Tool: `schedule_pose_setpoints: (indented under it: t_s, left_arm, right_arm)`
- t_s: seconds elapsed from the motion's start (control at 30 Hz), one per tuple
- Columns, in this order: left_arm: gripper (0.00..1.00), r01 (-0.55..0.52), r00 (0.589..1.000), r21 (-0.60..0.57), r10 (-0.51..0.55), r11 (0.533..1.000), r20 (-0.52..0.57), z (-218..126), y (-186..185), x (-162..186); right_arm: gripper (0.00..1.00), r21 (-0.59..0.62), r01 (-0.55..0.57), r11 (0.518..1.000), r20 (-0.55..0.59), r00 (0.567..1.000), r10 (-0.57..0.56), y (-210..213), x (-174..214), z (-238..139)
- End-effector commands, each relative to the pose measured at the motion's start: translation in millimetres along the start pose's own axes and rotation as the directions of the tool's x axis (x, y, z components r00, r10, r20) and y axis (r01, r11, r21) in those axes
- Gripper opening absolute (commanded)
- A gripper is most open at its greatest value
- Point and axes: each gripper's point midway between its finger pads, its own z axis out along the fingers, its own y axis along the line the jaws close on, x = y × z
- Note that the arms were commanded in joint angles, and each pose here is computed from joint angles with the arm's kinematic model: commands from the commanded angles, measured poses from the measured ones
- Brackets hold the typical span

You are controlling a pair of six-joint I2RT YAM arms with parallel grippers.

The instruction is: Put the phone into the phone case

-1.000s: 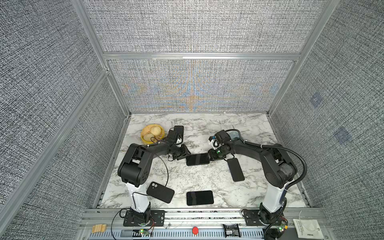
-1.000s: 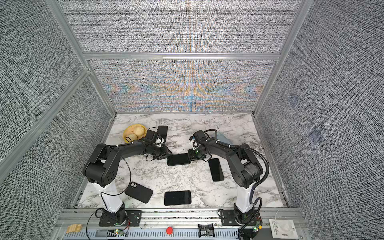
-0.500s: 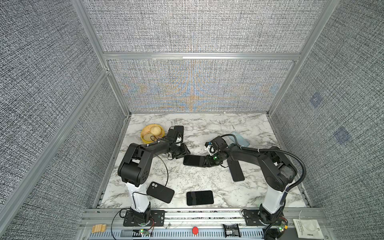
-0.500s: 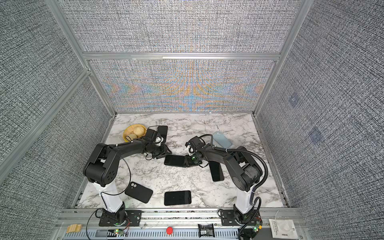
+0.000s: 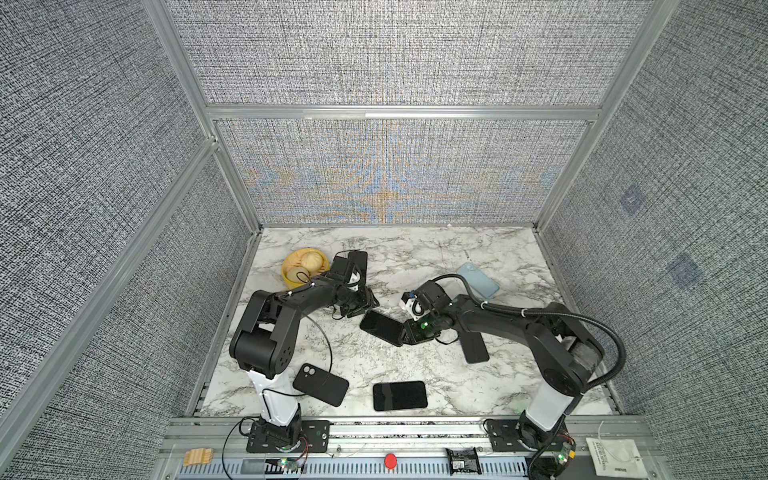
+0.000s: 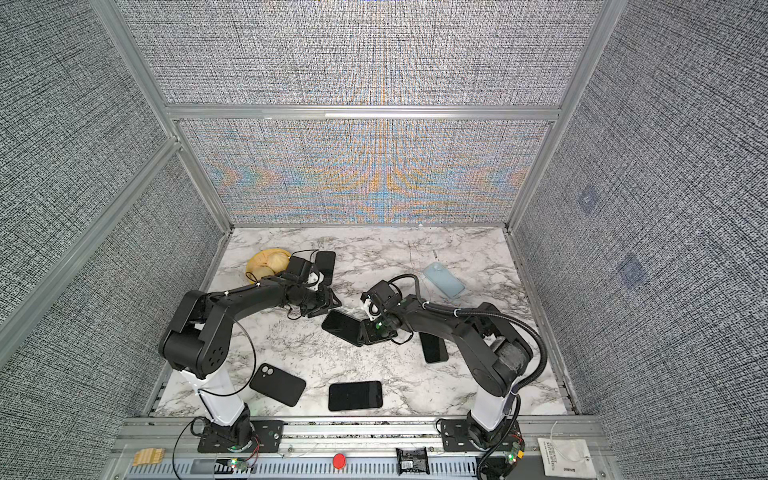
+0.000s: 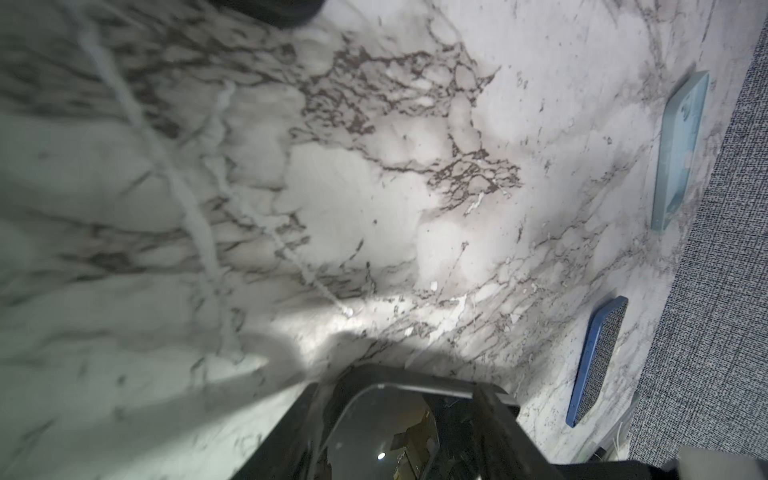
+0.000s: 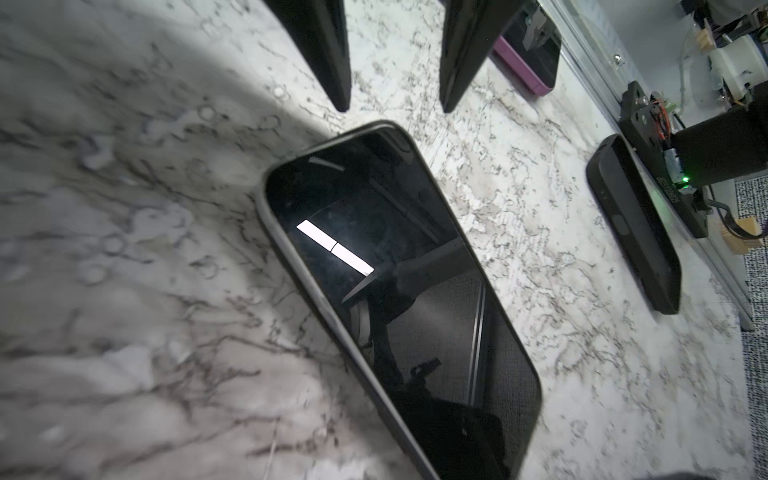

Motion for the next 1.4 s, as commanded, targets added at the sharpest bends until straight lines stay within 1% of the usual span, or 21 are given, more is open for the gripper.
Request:
schedule_pose_setpoints:
  t_s: [0.0,0.03,0.13,0.33,0.57,1.0,1.23,1.37]
  left_arm:
    - [0.59,-0.005,0.999,-0.07,0.002,0.998,-0.042,-9.9,14.0,16.9]
    - [0.59,-0.005,0.999,-0.073,0.001,0.997,-0.054,-12.1,14.9,21.8]
    - [0.58,-0.01,0.997,-0.093,0.002,0.996,-0.083,-18.8,19.2,33.5]
    - [0.56,-0.006,0.992,-0.071,-0.003,0.997,-0.125,-14.3,17.7,40.2]
    - [0.55,-0.007,0.991,-0.072,-0.002,0.997,-0.131,-10.7,18.5,38.4]
    - [0.52,0.004,0.991,-0.046,-0.01,0.999,-0.133,-2.3,18.6,38.5]
    - [0.51,0.021,0.991,-0.028,-0.025,0.999,-0.135,1.8,19.8,42.6]
    - [0.5,0.018,0.991,-0.022,-0.021,1.0,-0.135,3.4,18.1,41.0]
  right_arm:
    - [0.39,0.125,0.069,0.99,-0.016,0.998,-0.067,-20.7,1.5,-11.8]
    - [0.38,0.153,0.079,0.985,-0.017,0.997,-0.077,-26.6,-1.2,-13.6]
    - [0.35,0.17,0.101,0.98,-0.015,0.995,-0.1,-31.5,-10.8,-13.5]
    - [0.31,0.136,0.103,0.985,-0.012,0.995,-0.102,-29.2,-25.1,-3.0]
    - [0.27,0.104,0.077,0.992,-0.028,0.997,-0.075,-28.4,-24.9,8.4]
    - [0.22,0.091,0.053,0.994,-0.042,0.998,-0.05,-30.5,-20.6,17.4]
    - [0.18,0.083,0.042,0.996,-0.05,0.998,-0.038,-30.4,-17.3,21.6]
    - [0.13,0.078,0.038,0.996,-0.058,0.998,-0.034,-30.2,-14.9,25.4]
